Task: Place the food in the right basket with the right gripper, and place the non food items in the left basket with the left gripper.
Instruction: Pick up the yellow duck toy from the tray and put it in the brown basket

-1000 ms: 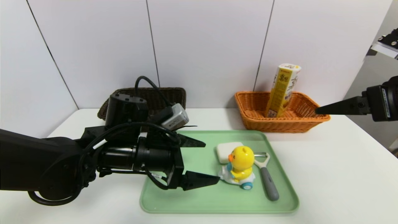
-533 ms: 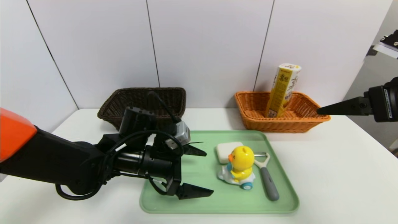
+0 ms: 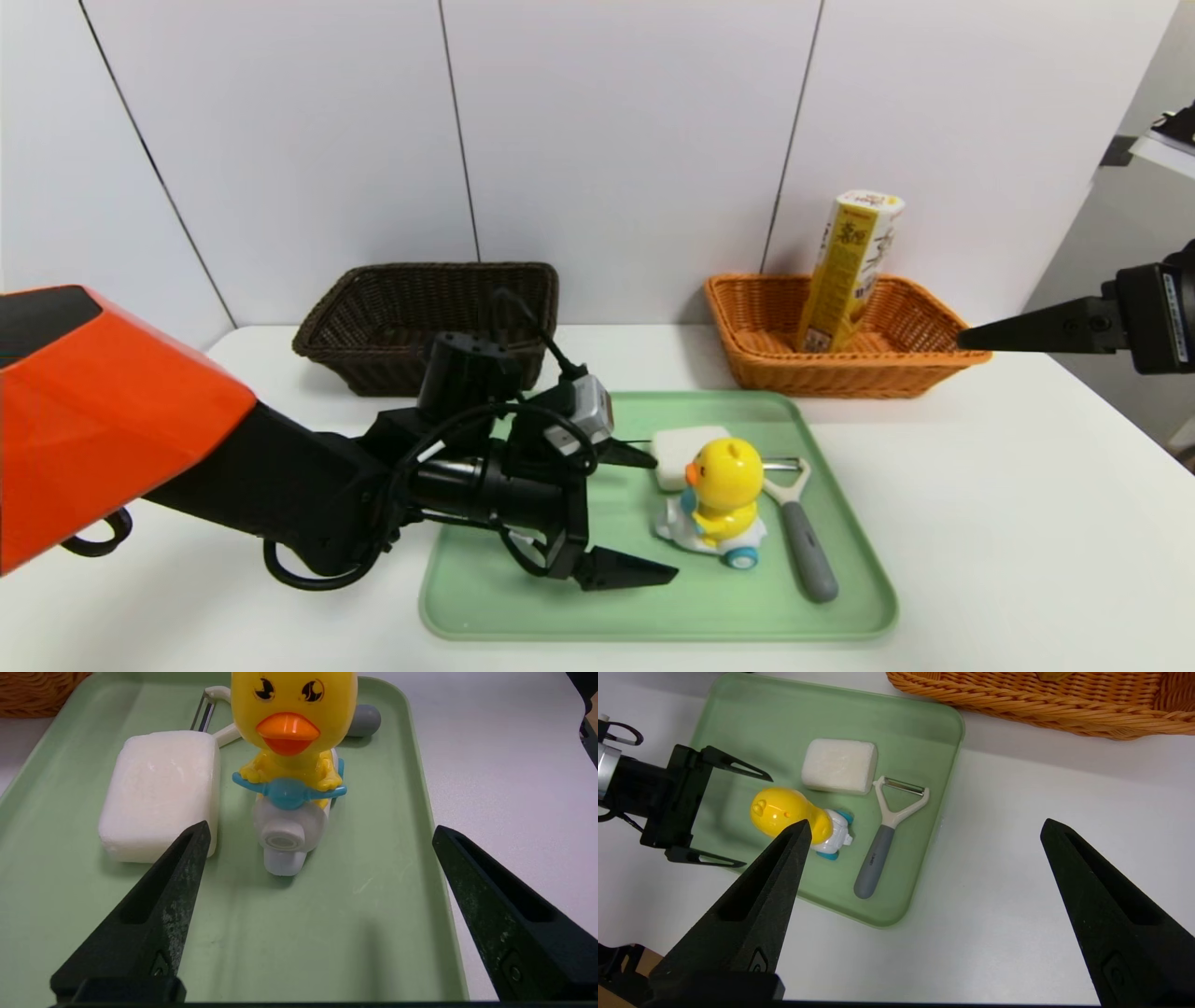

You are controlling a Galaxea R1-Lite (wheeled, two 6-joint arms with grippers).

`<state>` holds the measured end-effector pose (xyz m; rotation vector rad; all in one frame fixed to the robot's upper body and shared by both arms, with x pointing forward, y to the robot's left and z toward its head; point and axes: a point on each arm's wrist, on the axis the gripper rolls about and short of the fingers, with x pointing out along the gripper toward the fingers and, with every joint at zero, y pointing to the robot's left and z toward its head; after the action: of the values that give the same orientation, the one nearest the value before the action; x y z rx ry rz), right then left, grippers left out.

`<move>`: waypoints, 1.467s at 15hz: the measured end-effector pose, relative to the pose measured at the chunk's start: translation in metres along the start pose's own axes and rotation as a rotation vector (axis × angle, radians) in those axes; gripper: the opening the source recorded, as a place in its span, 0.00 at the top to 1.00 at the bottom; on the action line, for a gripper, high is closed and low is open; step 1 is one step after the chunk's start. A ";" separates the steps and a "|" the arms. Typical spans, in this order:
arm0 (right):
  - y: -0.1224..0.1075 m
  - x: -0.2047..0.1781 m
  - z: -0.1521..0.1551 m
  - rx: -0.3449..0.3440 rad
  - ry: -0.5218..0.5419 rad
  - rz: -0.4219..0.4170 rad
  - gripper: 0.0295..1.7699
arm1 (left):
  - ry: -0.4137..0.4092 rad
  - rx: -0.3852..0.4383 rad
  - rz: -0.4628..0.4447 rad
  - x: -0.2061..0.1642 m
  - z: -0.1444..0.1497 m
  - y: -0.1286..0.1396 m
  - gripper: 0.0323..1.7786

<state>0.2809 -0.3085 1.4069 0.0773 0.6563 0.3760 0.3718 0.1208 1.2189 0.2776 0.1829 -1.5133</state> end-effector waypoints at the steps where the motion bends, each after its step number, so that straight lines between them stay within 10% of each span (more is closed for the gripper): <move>1: -0.001 0.000 0.000 0.002 -0.001 -0.004 0.04 | -0.003 0.001 -0.011 0.003 0.000 0.001 0.05; 22: -0.005 0.002 -0.003 0.019 0.012 -0.011 0.04 | -0.067 0.011 -0.105 0.061 0.017 0.009 0.05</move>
<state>0.2823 -0.3128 1.4021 0.0893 0.6721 0.3597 0.3832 0.0575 1.2179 0.2281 0.1378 -1.6256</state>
